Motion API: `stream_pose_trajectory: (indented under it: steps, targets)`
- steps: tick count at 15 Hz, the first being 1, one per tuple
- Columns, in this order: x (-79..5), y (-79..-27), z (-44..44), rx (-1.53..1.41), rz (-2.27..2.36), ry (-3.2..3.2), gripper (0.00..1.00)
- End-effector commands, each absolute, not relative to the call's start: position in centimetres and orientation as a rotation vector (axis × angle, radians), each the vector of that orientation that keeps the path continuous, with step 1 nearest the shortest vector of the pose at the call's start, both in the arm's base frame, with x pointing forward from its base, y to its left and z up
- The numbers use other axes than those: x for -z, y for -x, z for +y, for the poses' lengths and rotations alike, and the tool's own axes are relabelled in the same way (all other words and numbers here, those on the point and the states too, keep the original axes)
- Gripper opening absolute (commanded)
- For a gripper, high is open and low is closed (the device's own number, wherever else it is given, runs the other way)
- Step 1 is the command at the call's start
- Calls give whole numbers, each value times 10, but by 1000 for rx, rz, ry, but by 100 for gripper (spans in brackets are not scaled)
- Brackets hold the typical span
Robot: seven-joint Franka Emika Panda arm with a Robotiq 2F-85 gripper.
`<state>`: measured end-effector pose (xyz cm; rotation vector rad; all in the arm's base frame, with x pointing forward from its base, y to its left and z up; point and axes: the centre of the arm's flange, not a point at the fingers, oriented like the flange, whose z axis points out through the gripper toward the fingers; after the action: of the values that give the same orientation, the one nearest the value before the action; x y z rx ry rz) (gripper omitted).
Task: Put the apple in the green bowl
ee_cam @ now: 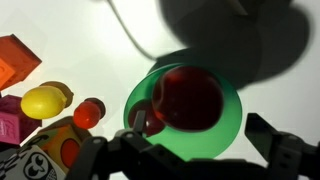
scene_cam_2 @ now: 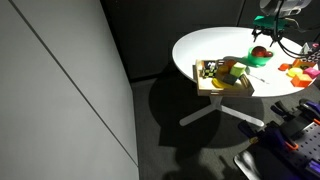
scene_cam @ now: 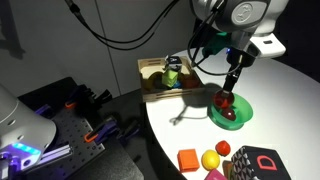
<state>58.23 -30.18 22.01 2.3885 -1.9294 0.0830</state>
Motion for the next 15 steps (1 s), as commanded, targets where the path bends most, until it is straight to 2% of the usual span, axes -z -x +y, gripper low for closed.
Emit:
stream_pose_trajectory:
  steps: [1, 15]
  targets:
    - [-243, -568, -289, -30, -1885, -2504, 100]
    - [-287, -533, -241, 44, -1369, -2850, 100]
